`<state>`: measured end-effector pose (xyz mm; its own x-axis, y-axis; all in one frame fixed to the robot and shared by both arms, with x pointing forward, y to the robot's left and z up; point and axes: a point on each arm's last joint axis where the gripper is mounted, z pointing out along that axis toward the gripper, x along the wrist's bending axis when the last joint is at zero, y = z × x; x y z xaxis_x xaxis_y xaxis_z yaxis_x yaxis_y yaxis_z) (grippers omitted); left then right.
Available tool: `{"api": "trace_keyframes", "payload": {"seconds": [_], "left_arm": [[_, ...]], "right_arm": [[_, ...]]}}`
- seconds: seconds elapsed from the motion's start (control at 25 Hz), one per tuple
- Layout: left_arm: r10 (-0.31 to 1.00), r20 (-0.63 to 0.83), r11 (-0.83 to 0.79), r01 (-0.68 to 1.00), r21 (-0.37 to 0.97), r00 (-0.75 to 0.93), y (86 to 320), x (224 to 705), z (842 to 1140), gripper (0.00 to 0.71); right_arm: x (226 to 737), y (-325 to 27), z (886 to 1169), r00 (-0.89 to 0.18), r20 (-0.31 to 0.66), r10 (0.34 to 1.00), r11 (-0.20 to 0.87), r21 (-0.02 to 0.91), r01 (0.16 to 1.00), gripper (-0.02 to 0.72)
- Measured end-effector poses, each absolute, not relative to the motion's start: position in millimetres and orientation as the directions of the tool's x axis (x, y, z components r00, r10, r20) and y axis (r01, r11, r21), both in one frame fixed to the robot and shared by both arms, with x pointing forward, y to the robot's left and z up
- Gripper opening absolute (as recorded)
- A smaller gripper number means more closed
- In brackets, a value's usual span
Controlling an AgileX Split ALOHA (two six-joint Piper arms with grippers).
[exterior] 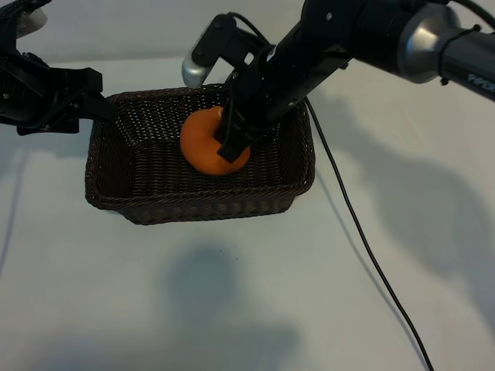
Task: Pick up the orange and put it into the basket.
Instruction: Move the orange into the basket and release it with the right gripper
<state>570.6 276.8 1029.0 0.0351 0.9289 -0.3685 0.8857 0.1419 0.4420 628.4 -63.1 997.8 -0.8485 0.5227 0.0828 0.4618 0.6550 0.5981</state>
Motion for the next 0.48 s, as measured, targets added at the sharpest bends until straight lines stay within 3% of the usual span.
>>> {"api": "trace_keyframes", "payload": {"seconds": [0.24, 0.48], "left_arm": [[0.93, -0.364, 0.132, 0.885, 0.446, 0.045, 276.8, 570.6, 1029.0, 0.59], [0.931, -0.362, 0.126, 0.885, 0.449, 0.051, 276.7, 570.7, 1029.1, 0.59]], "right_arm": [[634.2, -60.0, 963.2, -0.842, 0.121, 0.525, 0.673, 0.547, 0.498, 0.072], [635.7, -59.3, 950.1, -0.833, 0.141, 0.534, 0.674, 0.524, 0.521, 0.085]]}}
